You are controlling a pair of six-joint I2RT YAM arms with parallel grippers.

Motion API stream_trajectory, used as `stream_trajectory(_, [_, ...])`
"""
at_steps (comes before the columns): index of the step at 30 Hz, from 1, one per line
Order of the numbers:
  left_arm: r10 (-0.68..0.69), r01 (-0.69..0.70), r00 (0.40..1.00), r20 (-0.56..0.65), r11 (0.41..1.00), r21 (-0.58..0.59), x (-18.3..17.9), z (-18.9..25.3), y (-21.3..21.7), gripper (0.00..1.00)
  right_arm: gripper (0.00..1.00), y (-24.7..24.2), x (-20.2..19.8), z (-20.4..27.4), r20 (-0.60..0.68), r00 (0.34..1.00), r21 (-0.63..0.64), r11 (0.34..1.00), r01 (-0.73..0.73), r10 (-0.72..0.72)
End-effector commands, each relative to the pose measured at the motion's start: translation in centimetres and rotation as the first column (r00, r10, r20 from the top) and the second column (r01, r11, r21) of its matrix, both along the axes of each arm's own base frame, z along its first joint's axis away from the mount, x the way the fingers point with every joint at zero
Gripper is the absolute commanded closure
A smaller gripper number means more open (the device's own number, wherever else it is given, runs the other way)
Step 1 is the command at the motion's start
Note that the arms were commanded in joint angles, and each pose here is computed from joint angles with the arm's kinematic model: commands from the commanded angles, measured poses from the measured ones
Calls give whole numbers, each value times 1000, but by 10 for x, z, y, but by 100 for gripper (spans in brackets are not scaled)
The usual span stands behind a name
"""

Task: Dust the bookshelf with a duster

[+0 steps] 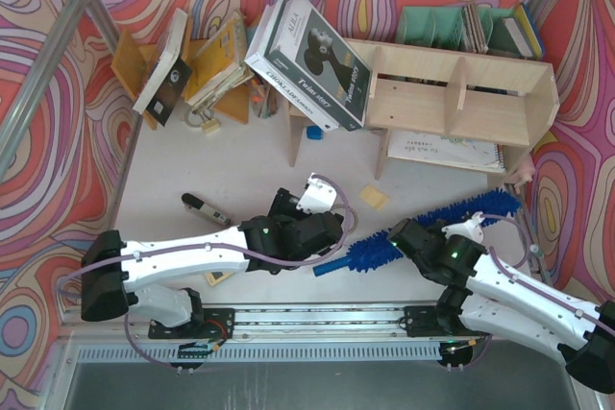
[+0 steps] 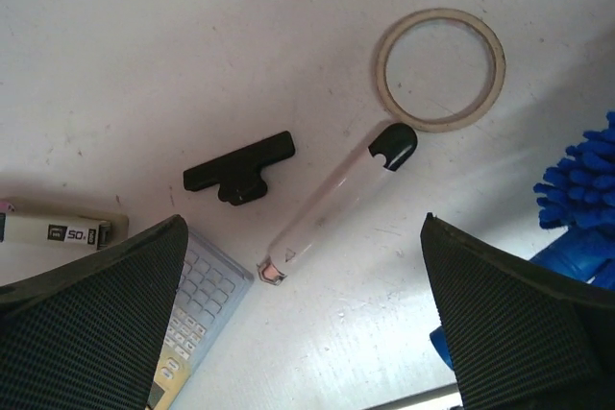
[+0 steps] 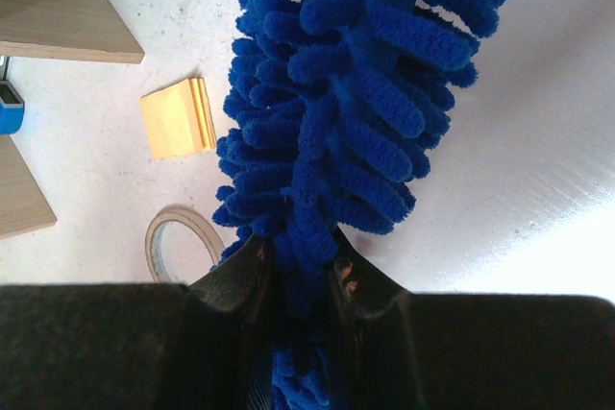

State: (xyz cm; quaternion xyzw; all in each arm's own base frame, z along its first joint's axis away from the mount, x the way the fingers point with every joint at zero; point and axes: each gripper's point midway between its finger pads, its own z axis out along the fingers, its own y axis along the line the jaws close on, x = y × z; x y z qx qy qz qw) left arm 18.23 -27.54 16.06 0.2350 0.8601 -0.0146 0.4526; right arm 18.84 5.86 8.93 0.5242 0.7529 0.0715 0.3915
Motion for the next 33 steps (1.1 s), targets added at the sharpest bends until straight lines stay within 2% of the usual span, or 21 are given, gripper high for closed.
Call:
stream_trajectory(1, [-76, 80, 996, -43, 993, 91, -8, -4, 1, 2, 93, -2, 10, 14, 57, 998, -3, 1000, 27, -27])
stream_trajectory(6, [-181, 178, 979, -91, 983, -47, -24, -1, -15, 2, 93, -2, 10, 15, 59, 998, -4, 1000, 26, -25])
stream_trajectory(11, [-261, 254, 960, -101, 964, -74, -41, 7, -24, 2, 93, -2, 12, 17, 69, 997, 1, 1000, 29, -29])
stream_trajectory(16, [-361, 362, 918, -162, 932, -30, -63, -7, -37, 2, 93, 1, 14, 22, 86, 996, 13, 1000, 26, -27])
stream_trajectory(25, [-403, 426, 873, -275, 904, 27, -77, -44, -52, 2, 94, 5, 18, 32, 117, 993, 33, 999, 5, -8])
stream_trajectory(33, [-337, 388, 896, -288, 910, 144, -66, -72, -52, 2, 94, 8, 20, 35, 128, 992, 39, 999, -14, 9])
